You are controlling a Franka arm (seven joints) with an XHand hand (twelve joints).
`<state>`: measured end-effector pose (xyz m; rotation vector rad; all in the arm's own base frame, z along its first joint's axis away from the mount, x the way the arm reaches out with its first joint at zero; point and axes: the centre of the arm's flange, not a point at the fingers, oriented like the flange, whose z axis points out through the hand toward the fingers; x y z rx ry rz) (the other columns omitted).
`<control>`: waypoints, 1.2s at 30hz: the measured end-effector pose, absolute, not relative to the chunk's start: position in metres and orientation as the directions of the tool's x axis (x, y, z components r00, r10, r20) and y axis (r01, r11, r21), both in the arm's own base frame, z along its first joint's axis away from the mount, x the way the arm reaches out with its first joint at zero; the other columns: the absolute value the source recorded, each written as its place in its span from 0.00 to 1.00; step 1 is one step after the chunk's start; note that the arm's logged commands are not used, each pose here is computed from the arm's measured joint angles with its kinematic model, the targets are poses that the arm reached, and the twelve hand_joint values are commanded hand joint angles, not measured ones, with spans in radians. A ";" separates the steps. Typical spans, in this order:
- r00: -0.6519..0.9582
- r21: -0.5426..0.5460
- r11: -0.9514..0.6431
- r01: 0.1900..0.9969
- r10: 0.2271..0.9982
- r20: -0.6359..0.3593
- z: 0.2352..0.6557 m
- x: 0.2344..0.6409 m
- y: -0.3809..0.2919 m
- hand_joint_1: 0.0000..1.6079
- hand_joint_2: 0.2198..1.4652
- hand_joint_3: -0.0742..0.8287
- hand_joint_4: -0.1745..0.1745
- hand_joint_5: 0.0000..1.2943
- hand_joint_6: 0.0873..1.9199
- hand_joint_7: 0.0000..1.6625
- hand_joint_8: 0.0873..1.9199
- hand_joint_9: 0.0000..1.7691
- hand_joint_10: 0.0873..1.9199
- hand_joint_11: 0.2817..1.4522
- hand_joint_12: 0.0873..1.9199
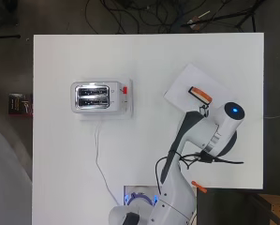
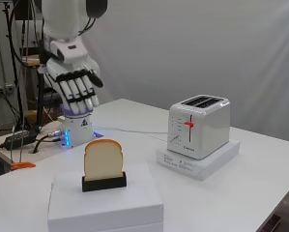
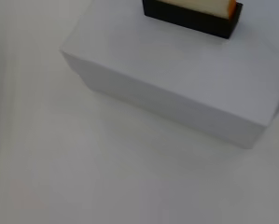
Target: Teleoperate dual arm-hand system to toast a bread
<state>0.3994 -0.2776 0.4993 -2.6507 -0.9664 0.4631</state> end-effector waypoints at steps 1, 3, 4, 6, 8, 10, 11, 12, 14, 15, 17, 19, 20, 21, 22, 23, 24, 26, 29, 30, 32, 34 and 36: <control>0.735 -0.371 -0.760 0.534 0.634 -0.241 0.491 0.396 -0.293 0.10 0.75 0.08 0.39 0.25 0.00 0.24 0.00 0.28 0.00 0.13 0.00; 0.757 -0.338 -0.799 0.497 0.590 -0.281 0.502 0.387 -0.312 0.10 0.75 0.08 0.35 0.25 0.00 0.24 0.00 0.29 0.00 0.13 0.00; 0.764 -0.311 -0.807 0.501 0.582 -0.280 0.516 0.385 -0.315 0.11 0.76 0.08 0.32 0.25 0.00 0.25 0.00 0.29 0.00 0.13 0.00; 0.764 -0.256 -0.800 0.543 0.597 -0.243 0.550 0.383 -0.313 0.12 0.77 0.09 0.26 0.24 0.00 0.25 0.00 0.29 0.00 0.13 0.00; 0.751 -0.221 -0.771 0.597 0.634 -0.183 0.575 0.386 -0.311 0.13 0.77 0.09 0.21 0.23 0.00 0.25 0.00 0.29 0.00 0.12 0.00; 0.725 -0.216 -0.729 0.650 0.680 -0.112 0.584 0.395 -0.316 0.14 0.77 0.08 0.18 0.22 0.00 0.25 0.00 0.29 0.00 0.12 0.00; 0.711 -0.224 -0.709 0.669 0.698 -0.084 0.581 0.403 -0.320 0.14 0.76 0.08 0.17 0.22 0.00 0.26 0.00 0.29 0.00 0.12 0.00; 0.695 -0.238 -0.687 0.687 0.716 -0.061 0.573 0.413 -0.323 0.14 0.76 0.08 0.16 0.22 0.00 0.26 0.00 0.29 0.00 0.12 0.00; 0.659 -0.285 -0.639 0.715 0.751 -0.029 0.545 0.442 -0.327 0.15 0.75 0.08 0.15 0.22 0.00 0.26 0.00 0.30 0.00 0.12 0.00; 0.643 -0.316 -0.615 0.722 0.766 -0.022 0.525 0.459 -0.327 0.15 0.75 0.07 0.15 0.22 0.00 0.26 0.00 0.30 0.00 0.12 0.00; 0.625 -0.384 -0.586 0.714 0.780 -0.030 0.476 0.487 -0.331 0.15 0.74 0.07 0.15 0.21 0.00 0.26 0.00 0.29 0.00 0.13 0.00; 0.635 -0.444 -0.591 0.673 0.770 -0.063 0.425 0.502 -0.345 0.15 0.74 0.07 0.15 0.20 0.00 0.25 0.00 0.29 0.00 0.12 0.00; 0.643 -0.458 -0.599 0.657 0.762 -0.075 0.412 0.504 -0.351 0.15 0.73 0.07 0.15 0.20 0.00 0.25 0.00 0.29 0.00 0.12 0.00; 0.652 -0.466 -0.610 0.641 0.753 -0.089 0.403 0.504 -0.357 0.15 0.73 0.07 0.14 0.20 0.00 0.25 0.00 0.29 0.00 0.12 0.00; 0.661 -0.468 -0.621 0.629 0.744 -0.099 0.398 0.503 -0.361 0.15 0.73 0.07 0.14 0.19 0.00 0.25 0.00 0.28 0.00 0.12 0.00; 0.668 -0.469 -0.630 0.619 0.736 -0.108 0.394 0.502 -0.365 0.16 0.73 0.07 0.15 0.19 0.00 0.25 0.00 0.28 0.00 0.12 0.00; 0.674 -0.468 -0.638 0.612 0.730 -0.114 0.393 0.502 -0.368 0.17 0.72 0.07 0.15 0.19 0.00 0.24 0.00 0.28 0.00 0.12 0.00; 0.681 -0.465 -0.646 0.605 0.723 -0.118 0.391 0.501 -0.369 0.20 0.71 0.07 0.18 0.19 0.00 0.24 0.00 0.27 0.00 0.11 0.00; 0.676 -0.461 -0.651 0.603 0.724 -0.138 0.383 0.498 -0.362 0.26 0.70 0.08 0.34 0.32 0.00 0.30 0.00 0.32 0.00 0.13 0.00; 0.669 -0.458 -0.650 0.606 0.728 -0.147 0.379 0.497 -0.358 0.48 0.71 0.08 0.23 0.42 0.19 0.42 0.13 0.44 0.13 0.23 0.00; 0.660 -0.443 -0.653 0.615 0.733 -0.164 0.372 0.494 -0.356 0.70 0.73 0.08 0.06 0.56 0.43 0.58 0.42 0.64 0.28 0.35 0.20; 0.679 -0.415 -0.664 0.622 0.721 -0.138 0.371 0.488 -0.368 0.76 0.75 0.08 0.01 0.57 0.54 0.63 0.49 0.73 0.23 0.32 0.35; 0.710 -0.411 -0.680 0.607 0.697 -0.104 0.369 0.483 -0.380 0.77 0.75 0.08 0.00 0.56 0.59 0.65 0.48 0.78 0.13 0.31 0.39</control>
